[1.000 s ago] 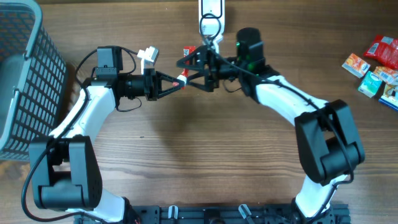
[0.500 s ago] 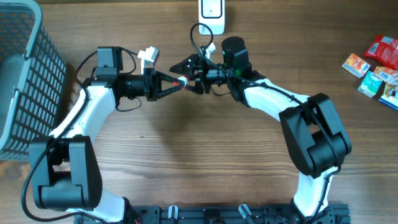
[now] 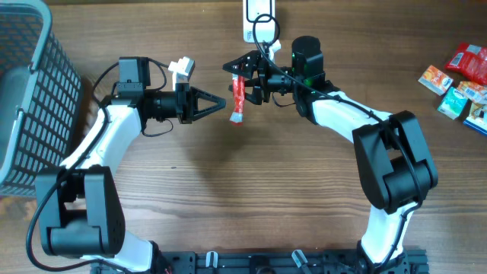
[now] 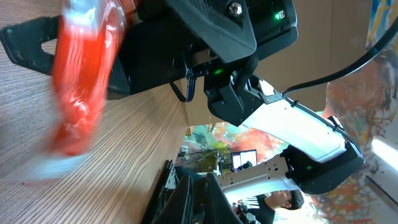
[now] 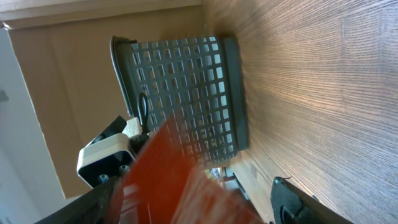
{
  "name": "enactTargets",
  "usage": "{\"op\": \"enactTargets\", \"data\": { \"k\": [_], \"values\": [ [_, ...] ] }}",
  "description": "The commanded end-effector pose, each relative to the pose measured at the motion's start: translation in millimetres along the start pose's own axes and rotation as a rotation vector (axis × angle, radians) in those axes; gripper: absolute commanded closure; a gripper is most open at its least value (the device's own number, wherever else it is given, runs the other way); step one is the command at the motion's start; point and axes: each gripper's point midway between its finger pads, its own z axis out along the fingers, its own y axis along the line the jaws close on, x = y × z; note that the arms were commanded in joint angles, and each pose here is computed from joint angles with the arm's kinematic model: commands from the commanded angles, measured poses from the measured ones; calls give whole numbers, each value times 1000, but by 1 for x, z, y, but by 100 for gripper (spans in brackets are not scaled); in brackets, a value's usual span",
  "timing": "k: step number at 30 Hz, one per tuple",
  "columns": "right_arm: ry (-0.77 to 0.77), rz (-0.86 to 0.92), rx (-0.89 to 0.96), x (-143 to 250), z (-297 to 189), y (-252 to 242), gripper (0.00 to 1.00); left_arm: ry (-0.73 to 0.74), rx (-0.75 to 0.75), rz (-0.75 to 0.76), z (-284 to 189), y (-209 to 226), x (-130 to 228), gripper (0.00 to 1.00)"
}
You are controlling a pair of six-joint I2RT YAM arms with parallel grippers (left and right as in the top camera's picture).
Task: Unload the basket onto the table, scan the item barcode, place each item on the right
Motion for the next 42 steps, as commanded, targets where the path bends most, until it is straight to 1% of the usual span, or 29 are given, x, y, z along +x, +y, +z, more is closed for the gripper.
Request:
{"op": "enactTargets", "data": {
  "k": [1, 2, 3, 5, 6, 7, 8, 10, 12, 15, 19, 21, 23, 24, 25, 26, 27, 30, 31, 33, 35, 36, 38, 39, 41, 42],
  "values": [
    [13, -55, 26, -1, -1, -11, 12, 2, 23, 25, -2, -12, -1, 96],
    [6, -54, 57, -2, -4, -21, 10, 1, 22, 26, -2, -12, -1, 96],
    [0, -47, 94, -4, -8, -33, 10, 1, 22, 26, -2, -12, -1, 96],
    [-32, -11, 200, -9, -21, -64, 26, 0, 18, 27, -2, -11, -2, 96],
    [-45, 0, 240, -10, -27, -75, 32, -6, 5, 26, -2, -9, -3, 96],
    [-56, -2, 277, -12, -33, -85, 33, -12, -9, 26, -2, -7, -4, 96],
    [-67, -10, 307, -13, -37, -92, 32, -15, -19, 26, -2, -5, -4, 96],
    [-95, -73, 381, -20, -48, -107, 26, -27, -47, 26, -2, 0, -6, 96],
    [-101, -122, 436, -23, -58, -119, 23, -40, -67, 27, -4, 3, -9, 96],
    [-66, -166, 441, -20, -67, -122, 23, -71, -73, 30, -15, 3, -14, 96],
    [-29, -159, 473, -13, -71, -125, 24, -161, -110, 53, -44, 1, -27, 96],
    [-7, -188, 534, -8, -69, -130, 25, -222, -171, 60, -59, 2, -33, 96],
    [5, -225, 671, -4, -70, -139, 23, -293, -279, 63, -75, 4, -37, 95],
    [5, -246, 743, -3, -71, -142, 23, -322, -334, 72, -81, 3, -38, 92],
    [2, -259, 788, -3, -72, -142, 23, -340, -371, 77, -85, 2, -37, 87],
    [3, -289, 846, -2, -71, -139, 23, -374, -443, 84, -91, 1, -37, 77],
    [8, -309, 866, -1, -68, -136, 23, -398, -497, 90, -96, 0, -35, 68],
    [41, -374, 917, 11, -51, -120, 23, -477, -668, 82, -115, 1, -30, 22],
    [50, -396, 935, 16, -45, -116, 23, -505, -735, 71, -124, 4, -27, 12],
    [49, -430, 986, 25, -35, -116, 23, -558, -874, 37, -144, 10, -18, 8],
    [9, -470, 1082, 29, -29, -123, 24, -580, -949, 15, -155, 12, -10, 1],
    [-20, -492, 1135, 29, -29, -126, 25, -586, -976, 5, -159, 13, -7, 0],
    [-90, -512, 1219, 31, -26, -130, 30, -585, -1012, -18, -163, 16, 0, 0],
    [-100, -516, 1229, 34, -23, -131, 31, -579, -1016, -30, -163, 18, 2, 0],
    [-84, -535, 1225, 46, -8, -135, 30, -562, -1021, -53, -162, 21, 8, 0],
    [-92, -526, 1234, 49, -5, -138, 27, -554, -1023, -66, -162, 22, 11, 0]
  ]
}}
